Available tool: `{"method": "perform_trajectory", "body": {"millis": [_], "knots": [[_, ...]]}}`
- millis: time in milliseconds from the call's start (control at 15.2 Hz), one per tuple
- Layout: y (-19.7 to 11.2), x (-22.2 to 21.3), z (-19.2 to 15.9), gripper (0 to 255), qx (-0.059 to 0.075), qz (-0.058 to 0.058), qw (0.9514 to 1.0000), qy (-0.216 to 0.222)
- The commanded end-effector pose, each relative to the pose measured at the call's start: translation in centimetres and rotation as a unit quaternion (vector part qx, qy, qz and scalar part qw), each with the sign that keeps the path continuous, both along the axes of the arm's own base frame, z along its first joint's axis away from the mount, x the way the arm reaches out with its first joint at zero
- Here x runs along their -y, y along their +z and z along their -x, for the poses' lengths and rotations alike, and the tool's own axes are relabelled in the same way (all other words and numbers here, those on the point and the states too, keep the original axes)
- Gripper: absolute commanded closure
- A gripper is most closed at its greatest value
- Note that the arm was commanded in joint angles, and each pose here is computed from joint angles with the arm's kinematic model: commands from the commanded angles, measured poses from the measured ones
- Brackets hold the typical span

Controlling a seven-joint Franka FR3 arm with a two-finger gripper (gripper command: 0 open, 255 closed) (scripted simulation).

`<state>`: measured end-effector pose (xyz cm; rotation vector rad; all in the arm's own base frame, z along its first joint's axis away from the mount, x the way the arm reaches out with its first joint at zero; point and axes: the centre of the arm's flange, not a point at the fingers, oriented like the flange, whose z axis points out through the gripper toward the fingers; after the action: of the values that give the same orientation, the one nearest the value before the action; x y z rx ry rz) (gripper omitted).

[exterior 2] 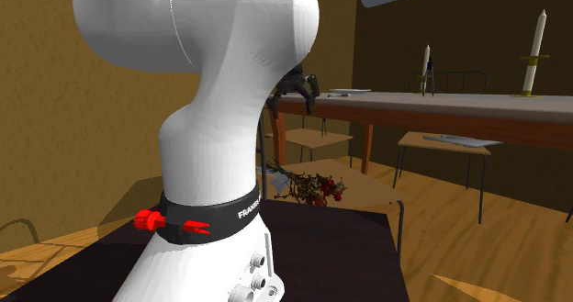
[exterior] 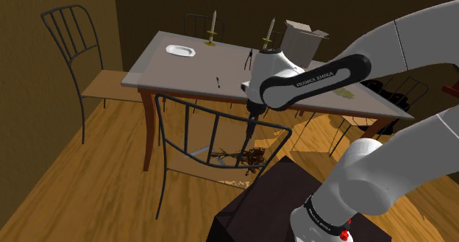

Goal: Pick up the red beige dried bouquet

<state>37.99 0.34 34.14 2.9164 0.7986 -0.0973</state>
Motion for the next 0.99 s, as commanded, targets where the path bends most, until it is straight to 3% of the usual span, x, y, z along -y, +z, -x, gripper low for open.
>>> {"method": "perform_trajectory", "body": {"millis": [0,264,594,924], "knots": [[-2.8,-0.2,-0.5,0,0.001,-0.001,0.9991,0.042],[-7.7,-1.2,-1.7,0,0.001,-0.001,0.9928,0.12],[-13.9,-2.7,-2.9,0,0.0,-0.001,0.9762,0.217],[-16.2,-2.7,-3.0,0,0.0,-0.001,0.9757,0.219]]}}
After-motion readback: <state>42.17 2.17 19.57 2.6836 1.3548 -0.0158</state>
